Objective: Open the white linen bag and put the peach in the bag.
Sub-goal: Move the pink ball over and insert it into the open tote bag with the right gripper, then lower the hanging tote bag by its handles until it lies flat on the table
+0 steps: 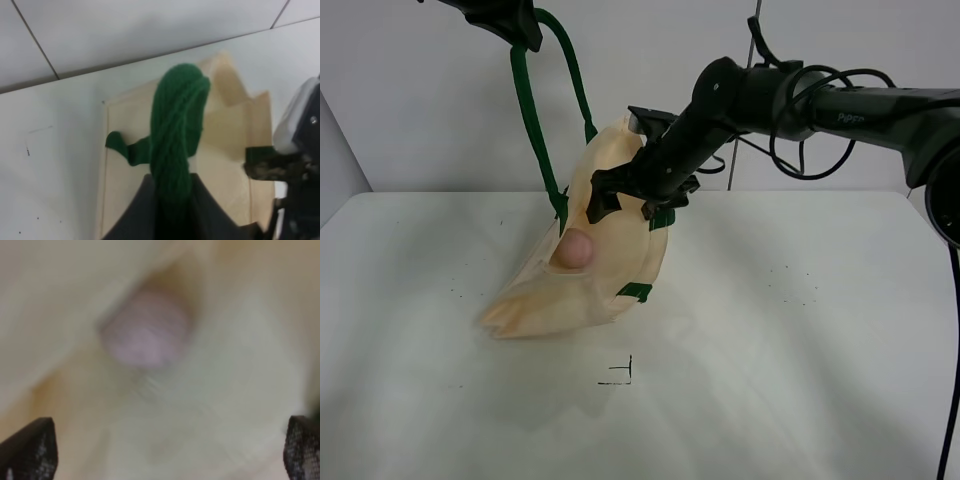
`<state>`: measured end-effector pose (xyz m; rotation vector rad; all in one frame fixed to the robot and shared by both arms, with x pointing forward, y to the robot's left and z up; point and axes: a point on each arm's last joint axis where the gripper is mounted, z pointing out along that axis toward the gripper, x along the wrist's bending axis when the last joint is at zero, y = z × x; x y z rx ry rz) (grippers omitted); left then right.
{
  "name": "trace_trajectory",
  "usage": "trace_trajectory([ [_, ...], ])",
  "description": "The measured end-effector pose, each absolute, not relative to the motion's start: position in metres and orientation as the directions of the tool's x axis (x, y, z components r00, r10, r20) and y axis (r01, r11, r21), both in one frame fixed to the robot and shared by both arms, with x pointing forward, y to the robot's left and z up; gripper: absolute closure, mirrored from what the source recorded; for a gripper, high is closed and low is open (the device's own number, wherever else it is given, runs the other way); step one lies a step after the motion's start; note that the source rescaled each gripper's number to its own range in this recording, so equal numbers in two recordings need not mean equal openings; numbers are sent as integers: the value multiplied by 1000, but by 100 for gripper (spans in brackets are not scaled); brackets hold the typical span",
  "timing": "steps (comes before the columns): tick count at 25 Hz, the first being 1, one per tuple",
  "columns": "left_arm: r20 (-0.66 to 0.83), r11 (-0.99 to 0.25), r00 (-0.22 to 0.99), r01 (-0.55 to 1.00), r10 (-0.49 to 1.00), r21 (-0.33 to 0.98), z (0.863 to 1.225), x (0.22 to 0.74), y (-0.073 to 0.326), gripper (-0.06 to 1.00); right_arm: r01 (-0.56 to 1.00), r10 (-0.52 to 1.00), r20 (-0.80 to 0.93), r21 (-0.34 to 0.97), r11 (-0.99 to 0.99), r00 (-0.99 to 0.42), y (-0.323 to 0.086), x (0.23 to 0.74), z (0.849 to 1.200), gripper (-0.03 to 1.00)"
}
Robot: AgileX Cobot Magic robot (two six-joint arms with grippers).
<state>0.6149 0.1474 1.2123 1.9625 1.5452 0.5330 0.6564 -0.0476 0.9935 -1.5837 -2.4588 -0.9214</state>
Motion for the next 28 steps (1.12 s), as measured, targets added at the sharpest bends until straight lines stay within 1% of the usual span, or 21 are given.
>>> trace_trajectory([
  [5,-42,-162,249,736,967,657,1212,615,147,94,885,900,203,357,298,-385,-92,673,1013,-3],
  [9,-42,-162,249,736,967,657,1212,615,147,94,907,935,106,303,293,-337,-124,680,1013,-3],
  [12,-42,-162,249,736,967,657,1212,615,147,94,924,954,78,285,256,-289,-151,689,1012,-3],
  [19,-42,-162,249,736,967,657,1212,615,147,94,966,995,49,250,68,-83,-253,707,1011,-3],
  [21,-42,-162,249,736,967,657,1212,615,147,94,969,998,49,247,25,-39,-274,708,1011,-3],
  [25,-42,-162,249,736,967,657,1212,615,147,94,968,998,56,250,6,-20,-281,708,1013,-3],
  [28,-42,-162,249,736,967,657,1212,615,147,94,962,997,68,272,6,-25,-278,705,1025,-3],
])
